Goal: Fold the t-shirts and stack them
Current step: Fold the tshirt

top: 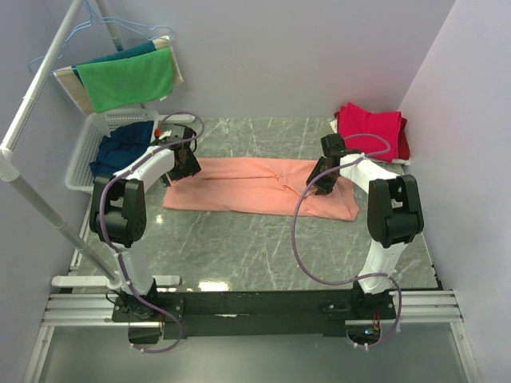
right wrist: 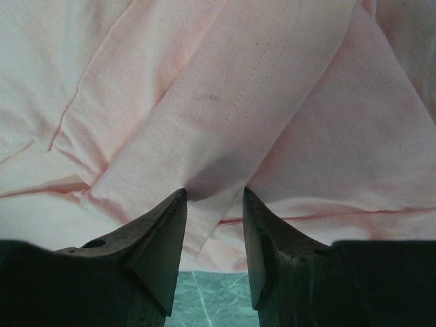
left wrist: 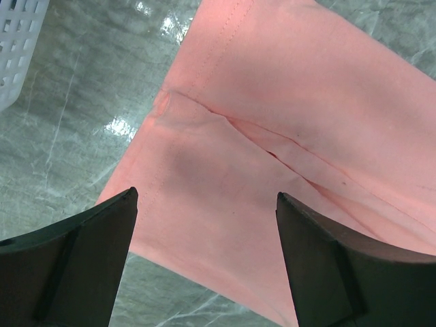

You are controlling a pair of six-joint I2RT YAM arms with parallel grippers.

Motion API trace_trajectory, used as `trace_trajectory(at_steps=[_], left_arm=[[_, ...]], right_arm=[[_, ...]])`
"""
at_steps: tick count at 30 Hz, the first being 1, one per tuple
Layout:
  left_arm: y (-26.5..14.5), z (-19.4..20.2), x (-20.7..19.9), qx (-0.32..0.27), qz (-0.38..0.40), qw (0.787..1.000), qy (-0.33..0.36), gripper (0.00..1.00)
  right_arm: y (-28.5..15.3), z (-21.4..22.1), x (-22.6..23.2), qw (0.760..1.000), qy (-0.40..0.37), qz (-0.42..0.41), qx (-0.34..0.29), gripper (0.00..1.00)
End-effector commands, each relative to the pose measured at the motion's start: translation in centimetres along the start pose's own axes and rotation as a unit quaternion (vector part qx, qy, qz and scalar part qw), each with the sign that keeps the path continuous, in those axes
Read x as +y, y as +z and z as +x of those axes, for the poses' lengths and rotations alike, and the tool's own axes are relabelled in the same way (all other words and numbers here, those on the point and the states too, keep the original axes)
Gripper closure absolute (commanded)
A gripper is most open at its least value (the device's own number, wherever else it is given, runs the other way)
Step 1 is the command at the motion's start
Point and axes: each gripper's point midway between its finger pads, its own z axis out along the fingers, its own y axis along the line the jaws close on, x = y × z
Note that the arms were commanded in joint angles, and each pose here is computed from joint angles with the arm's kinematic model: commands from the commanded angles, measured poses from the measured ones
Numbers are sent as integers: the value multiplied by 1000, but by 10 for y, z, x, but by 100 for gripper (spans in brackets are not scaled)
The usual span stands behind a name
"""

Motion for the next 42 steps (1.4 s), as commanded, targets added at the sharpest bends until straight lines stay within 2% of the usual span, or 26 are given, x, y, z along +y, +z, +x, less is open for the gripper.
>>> trace_trajectory(at_steps=[1, 4, 7, 12, 16, 21, 25, 28, 33, 36, 42], left_arm=[[-14, -15, -7, -20, 16, 1000, 4, 12], [-15, -16, -7, -22, 16, 1000, 3, 12], [-15, -17, -7, -23, 16, 1000, 5, 12], [-17, -19, -6, -25, 14, 1000, 7, 12], [-18, -20, -6, -26, 14, 1000, 6, 12], [-19, -20, -5, -26, 14, 1000, 9, 12], [-20, -19, -3, -26, 11, 1000, 11, 12], [-21, -19, -2, -27, 12, 1000, 11, 12], [-23, -20, -3, -30, 18, 999, 10, 12], [-24, -21, -7, -32, 30, 999, 11, 12], [-23, -28, -31, -36, 81, 996, 27, 12]], right_arm=[[1, -8, 12, 1000, 1, -12, -9, 54], [7, -10, 15, 1000, 1, -15, -9, 54], [10, -17, 22, 1000, 1, -19, -13, 60], [8, -31, 35, 999, -1, -29, -24, 85], [2, -39, 49, 998, -7, -50, -34, 96], [-4, -49, 66, 995, -11, -82, -48, 94], [-5, -60, 88, 989, -24, -128, -62, 75], [-12, -68, 107, 979, -38, -180, -82, 70], [-39, -76, 136, 955, -48, -270, -111, 68], [-42, -77, 134, 959, -46, -256, -109, 67], [-41, -65, 99, 978, -57, -175, -96, 66]])
